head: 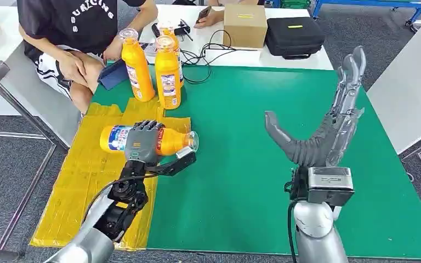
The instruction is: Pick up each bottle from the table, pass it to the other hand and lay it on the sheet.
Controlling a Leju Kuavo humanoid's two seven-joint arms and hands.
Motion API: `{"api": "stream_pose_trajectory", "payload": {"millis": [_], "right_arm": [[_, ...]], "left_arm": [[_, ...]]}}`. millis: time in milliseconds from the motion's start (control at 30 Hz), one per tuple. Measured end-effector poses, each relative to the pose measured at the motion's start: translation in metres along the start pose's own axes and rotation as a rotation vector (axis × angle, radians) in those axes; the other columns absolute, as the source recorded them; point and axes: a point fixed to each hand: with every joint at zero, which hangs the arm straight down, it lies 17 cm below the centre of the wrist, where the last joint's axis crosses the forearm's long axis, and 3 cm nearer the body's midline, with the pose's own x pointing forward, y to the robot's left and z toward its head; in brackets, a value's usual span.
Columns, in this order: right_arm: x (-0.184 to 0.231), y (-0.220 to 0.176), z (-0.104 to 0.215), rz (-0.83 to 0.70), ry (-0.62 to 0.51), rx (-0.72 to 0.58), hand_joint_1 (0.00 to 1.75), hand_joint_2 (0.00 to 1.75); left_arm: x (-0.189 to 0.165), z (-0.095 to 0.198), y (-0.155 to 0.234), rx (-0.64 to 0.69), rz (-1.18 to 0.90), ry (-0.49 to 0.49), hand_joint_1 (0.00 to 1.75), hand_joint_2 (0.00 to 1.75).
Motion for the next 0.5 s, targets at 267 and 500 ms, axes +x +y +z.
{"api": "stream_pose_trajectory", "payload": {"millis": [267, 500], "right_arm": [[-0.004, 0.012, 0.000, 0.005, 0.018, 0.026, 0.00, 1.75], [-0.007, 0.020, 0.002, 0.011, 0.033, 0.051, 0.00, 1.75]], "left_arm": [[-0.003, -0.001, -0.007, -0.040, -0.017, 0.021, 0.00, 1.75], [-0.002, 0.001, -0.012, -0.053, -0.014, 0.022, 0.00, 1.75]]}}
